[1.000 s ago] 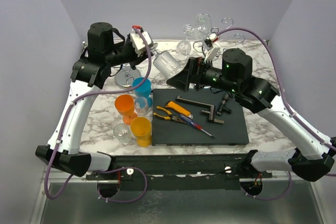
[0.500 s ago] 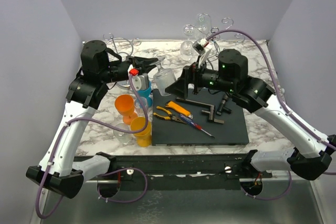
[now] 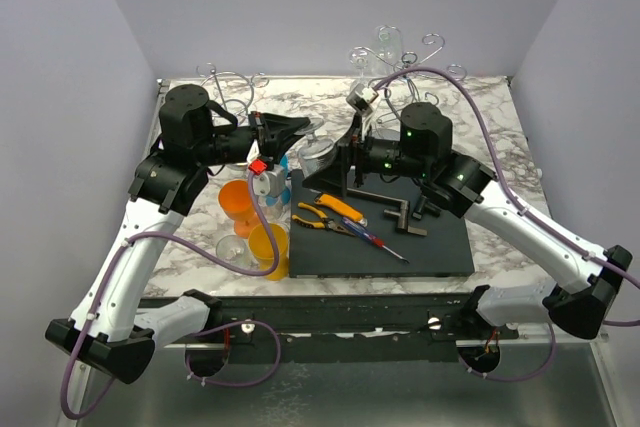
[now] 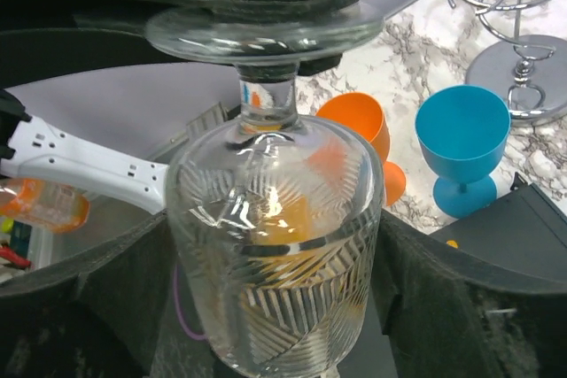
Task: Place the wine glass upside down on the wine glass rack
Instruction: Turn the wine glass upside down at the wine rack.
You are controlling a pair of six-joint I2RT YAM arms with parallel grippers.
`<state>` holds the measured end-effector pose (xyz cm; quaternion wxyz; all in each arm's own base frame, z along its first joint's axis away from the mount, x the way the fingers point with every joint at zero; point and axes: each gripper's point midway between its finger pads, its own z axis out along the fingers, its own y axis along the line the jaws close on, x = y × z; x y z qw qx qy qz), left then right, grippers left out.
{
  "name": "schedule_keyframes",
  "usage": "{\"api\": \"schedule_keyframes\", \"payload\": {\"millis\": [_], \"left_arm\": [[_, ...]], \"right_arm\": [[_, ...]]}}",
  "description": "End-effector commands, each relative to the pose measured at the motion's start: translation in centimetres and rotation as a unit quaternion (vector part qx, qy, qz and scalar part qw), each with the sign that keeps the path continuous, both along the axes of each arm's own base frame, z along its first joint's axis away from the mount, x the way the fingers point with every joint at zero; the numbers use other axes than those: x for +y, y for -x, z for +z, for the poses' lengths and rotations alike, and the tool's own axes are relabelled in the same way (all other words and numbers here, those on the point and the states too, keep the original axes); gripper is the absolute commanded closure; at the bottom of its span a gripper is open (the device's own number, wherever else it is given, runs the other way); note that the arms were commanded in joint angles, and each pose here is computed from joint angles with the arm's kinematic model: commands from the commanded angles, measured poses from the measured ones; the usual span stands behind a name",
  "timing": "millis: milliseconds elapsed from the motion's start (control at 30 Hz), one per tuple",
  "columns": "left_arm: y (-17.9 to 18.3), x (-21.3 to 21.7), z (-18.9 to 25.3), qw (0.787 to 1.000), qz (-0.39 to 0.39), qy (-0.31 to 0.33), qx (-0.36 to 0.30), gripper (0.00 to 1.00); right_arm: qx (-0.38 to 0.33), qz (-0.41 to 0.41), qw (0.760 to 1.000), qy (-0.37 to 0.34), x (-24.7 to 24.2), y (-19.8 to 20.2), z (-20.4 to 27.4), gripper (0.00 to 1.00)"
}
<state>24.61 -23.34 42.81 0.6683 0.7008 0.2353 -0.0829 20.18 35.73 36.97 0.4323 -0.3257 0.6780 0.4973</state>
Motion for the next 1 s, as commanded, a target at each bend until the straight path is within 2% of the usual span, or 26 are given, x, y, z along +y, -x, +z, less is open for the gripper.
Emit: {"api": "schedule_keyframes", "payload": {"millis": [0, 200, 300, 467, 600, 700, 767, 800, 900, 967], "left_arm": [[1.5, -0.3, 2.3, 0.997, -0.033, 0.014, -0.065, 1.0], [1.4, -0.3, 2.5, 0.997, -0.03, 0.013, -0.071, 1.0], [1.5, -0.2, 2.3, 0.997, -0.031, 0.013, -0.071, 1.0], [1.8, -0.3, 2.1, 0.997, -0.037, 0.012, -0.07, 1.0], [1.9, -0.5, 1.9, 0.996, -0.041, 0.011, -0.073, 0.99], [2.2, -0.9, 1.6, 0.996, -0.047, 0.008, -0.078, 0.48], [2.2, -1.2, 1.2, 0.995, -0.049, 0.004, -0.082, 0.19], [2.2, -1.3, 0.9, 0.995, -0.048, 0.003, -0.082, 0.11], [1.9, -1.4, 0.2, 0.997, -0.037, -0.001, -0.07, 0.02], [1.4, -1.2, -0.2, 0.999, -0.019, -0.001, -0.049, 0.01]], "right_arm": [[0.0, 0.042, 0.999, -0.005, 1.3, 0.7, -0.9, 0.17], [0.01, 0.025, 1.0, 0.0, 0.8, 0.5, -2.1, 0.17], [-0.004, -0.003, 1.0, -0.011, 0.0, 0.1, -1.6, 0.24], [-0.042, -0.052, 0.996, -0.052, -1.2, -0.8, 0.1, 0.67], [-0.061, -0.07, 0.993, -0.068, -1.6, -1.3, 0.5, 0.85], [-0.073, -0.092, 0.99, -0.076, -1.9, -2.0, 0.1, 0.99], [-0.081, -0.112, 0.987, -0.079, -2.3, -2.7, -0.5, 1.0], [-0.083, -0.126, 0.986, -0.077, -2.4, -3.1, -1.1, 0.99], [-0.094, -0.174, 0.978, -0.067, -3.4, -4.7, -2.6, 0.99], [-0.111, -0.208, 0.969, -0.067, -4.4, -5.6, -3.0, 0.99]]}}
